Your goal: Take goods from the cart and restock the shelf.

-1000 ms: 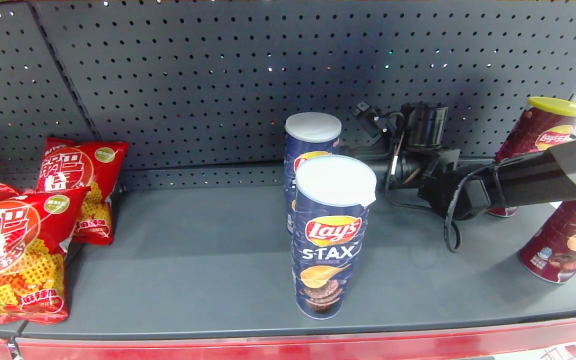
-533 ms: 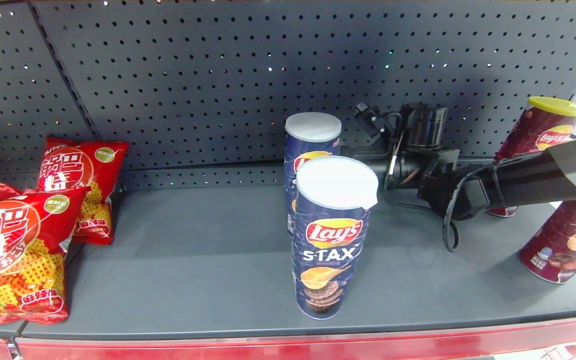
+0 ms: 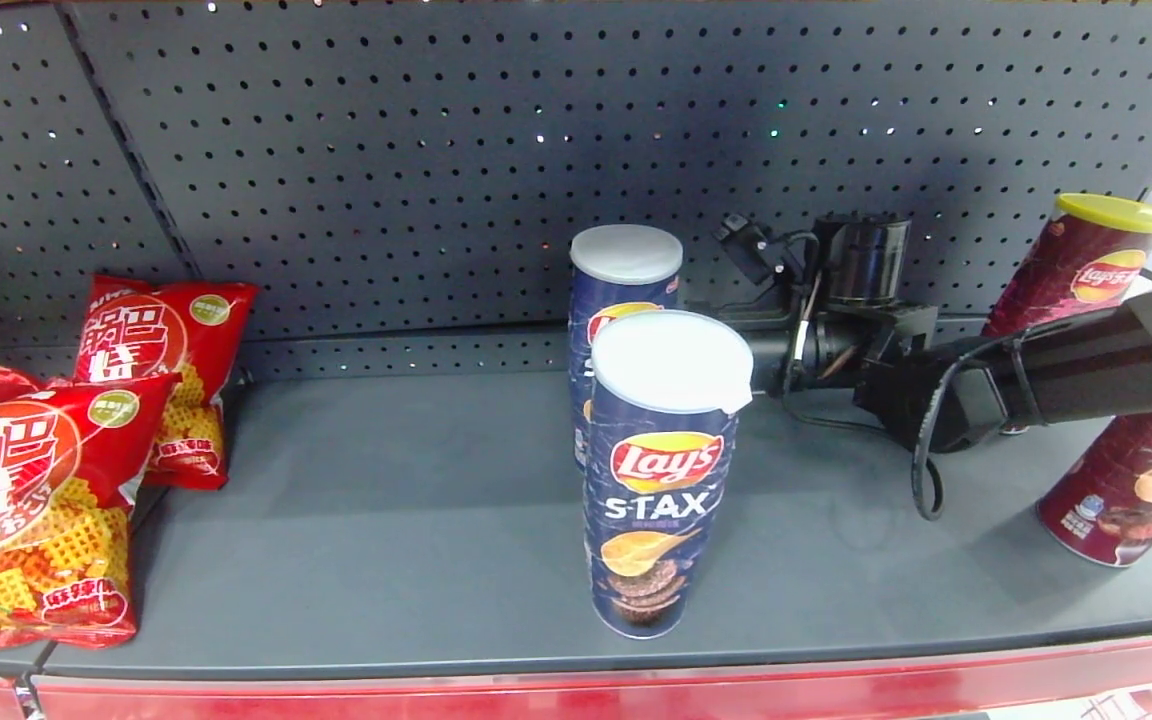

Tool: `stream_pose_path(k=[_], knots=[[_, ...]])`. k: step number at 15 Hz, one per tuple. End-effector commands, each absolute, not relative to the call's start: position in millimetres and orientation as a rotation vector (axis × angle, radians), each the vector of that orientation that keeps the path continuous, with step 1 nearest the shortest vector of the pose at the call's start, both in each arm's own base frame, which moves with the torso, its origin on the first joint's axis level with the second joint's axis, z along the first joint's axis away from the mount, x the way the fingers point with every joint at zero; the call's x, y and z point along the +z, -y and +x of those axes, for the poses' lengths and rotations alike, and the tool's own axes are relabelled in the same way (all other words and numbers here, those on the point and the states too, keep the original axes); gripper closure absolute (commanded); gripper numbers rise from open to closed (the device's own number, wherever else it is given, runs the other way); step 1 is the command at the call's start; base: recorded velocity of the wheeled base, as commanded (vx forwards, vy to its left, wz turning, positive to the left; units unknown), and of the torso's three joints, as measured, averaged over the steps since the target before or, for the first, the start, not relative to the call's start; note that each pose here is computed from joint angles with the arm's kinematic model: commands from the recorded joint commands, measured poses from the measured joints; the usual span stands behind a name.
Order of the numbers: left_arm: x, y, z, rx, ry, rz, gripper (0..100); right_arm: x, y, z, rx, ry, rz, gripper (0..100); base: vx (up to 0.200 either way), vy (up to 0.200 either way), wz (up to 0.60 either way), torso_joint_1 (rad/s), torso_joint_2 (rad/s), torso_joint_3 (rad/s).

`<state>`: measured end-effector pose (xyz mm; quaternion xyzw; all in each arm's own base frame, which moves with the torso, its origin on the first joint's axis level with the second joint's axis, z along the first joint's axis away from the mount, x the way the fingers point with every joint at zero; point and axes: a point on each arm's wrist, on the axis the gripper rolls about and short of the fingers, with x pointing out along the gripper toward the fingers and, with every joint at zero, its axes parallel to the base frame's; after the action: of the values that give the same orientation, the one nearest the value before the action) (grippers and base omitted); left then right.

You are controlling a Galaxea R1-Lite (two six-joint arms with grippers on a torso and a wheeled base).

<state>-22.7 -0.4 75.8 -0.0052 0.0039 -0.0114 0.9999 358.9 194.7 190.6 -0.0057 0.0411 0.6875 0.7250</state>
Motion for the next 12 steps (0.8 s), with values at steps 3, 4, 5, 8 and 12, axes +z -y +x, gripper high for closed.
stream_pose_path(k=[3,4,5,8,12], knots=[[75.8,0.4,-22.6,-0.023,-0.009,-0.011,0,187.6,-193.3,354.1,1.511,-0.117,-0.006,0,0.000,0.000,0.00,0.000,0.00,0.000],[75.8,0.4,-22.6,-0.023,-0.009,-0.011,0,186.1,-190.5,354.1,1.506,-0.129,-0.002,0,0.000,0.000,0.00,0.000,0.00,0.000],[75.4,0.4,-22.5,-0.023,-0.011,-0.011,0,187.6,-186.8,353.3,1.499,-0.129,-0.002,0,0.000,0.000,0.00,0.000,0.00,0.000],[75.8,0.4,-22.6,-0.023,-0.009,-0.011,0,187.0,-175.8,357.1,1.471,-0.133,0.002,0,0.000,0.000,0.00,0.000,0.00,0.000],[75.8,0.4,-22.6,-0.023,-0.009,-0.011,0,187.4,-165.8,359.9,1.446,-0.134,0.004,0,0.000,0.000,0.00,0.000,0.00,0.000]])
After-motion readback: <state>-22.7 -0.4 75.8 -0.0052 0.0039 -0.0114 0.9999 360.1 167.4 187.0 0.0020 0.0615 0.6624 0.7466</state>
